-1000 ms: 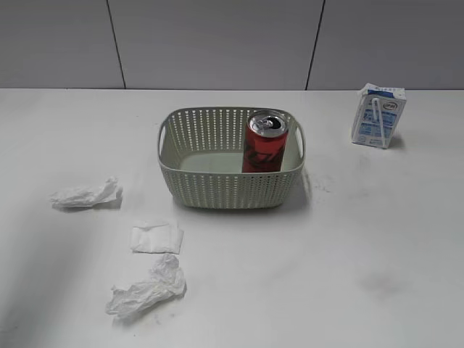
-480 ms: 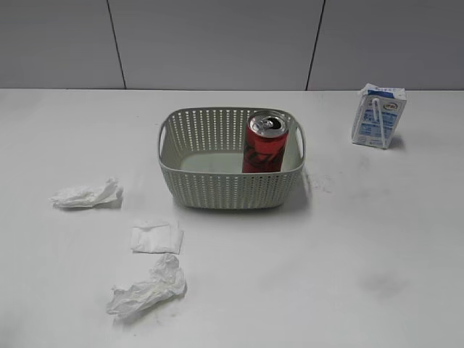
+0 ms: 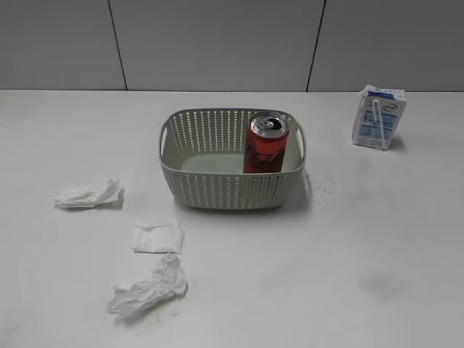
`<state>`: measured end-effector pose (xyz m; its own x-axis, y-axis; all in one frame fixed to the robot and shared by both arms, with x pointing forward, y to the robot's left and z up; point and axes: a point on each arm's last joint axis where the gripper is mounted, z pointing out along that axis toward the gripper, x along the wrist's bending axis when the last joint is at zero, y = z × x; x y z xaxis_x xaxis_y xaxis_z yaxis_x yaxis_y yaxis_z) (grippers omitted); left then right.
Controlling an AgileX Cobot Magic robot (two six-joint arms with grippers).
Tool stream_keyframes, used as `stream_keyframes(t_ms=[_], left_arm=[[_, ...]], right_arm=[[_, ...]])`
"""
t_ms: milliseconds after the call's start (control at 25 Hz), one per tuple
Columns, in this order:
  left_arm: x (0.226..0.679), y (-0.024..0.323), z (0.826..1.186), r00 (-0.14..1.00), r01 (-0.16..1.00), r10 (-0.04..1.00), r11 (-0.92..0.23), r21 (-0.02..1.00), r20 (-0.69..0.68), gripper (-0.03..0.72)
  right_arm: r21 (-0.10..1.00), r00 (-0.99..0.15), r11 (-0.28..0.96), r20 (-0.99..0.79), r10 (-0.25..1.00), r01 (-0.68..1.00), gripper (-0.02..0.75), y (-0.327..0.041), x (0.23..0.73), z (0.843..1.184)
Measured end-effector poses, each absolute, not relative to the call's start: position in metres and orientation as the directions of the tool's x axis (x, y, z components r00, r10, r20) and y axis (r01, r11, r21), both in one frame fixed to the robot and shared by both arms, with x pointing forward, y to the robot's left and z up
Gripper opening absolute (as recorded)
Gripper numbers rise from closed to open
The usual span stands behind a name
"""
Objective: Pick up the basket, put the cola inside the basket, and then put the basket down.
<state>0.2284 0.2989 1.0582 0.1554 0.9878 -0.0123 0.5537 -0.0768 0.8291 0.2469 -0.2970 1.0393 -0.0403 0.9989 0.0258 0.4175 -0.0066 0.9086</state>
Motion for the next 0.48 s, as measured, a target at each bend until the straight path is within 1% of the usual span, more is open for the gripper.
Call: stream_keyframes(t_ms=[80, 120, 320, 480], left_arm=[[0.222, 0.300, 1.057, 0.152, 0.518, 0.988, -0.075, 0.852, -0.005, 0.584], [0.222, 0.300, 1.057, 0.150, 0.518, 0.989, -0.076, 0.852, -0.003, 0.581], [0.231, 0.300, 1.057, 0.146, 0.460, 0.989, -0.067, 0.886, -0.001, 0.578], [0.234, 0.299, 1.055, 0.146, 0.446, 0.989, -0.064, 0.893, -0.002, 0.578]], right_arm=[[0.908, -0.041, -0.008, 0.028, 0.999, 0.419, 0.553, -0.297, 0.247, 1.039], [0.907, -0.042, -0.008, 0.029, 0.999, 0.420, 0.553, -0.297, 0.247, 1.039], [0.907, -0.042, -0.008, 0.029, 0.999, 0.420, 0.553, -0.297, 0.247, 1.039], [0.907, -0.041, -0.009, 0.029, 0.999, 0.420, 0.553, -0.297, 0.247, 1.039]])
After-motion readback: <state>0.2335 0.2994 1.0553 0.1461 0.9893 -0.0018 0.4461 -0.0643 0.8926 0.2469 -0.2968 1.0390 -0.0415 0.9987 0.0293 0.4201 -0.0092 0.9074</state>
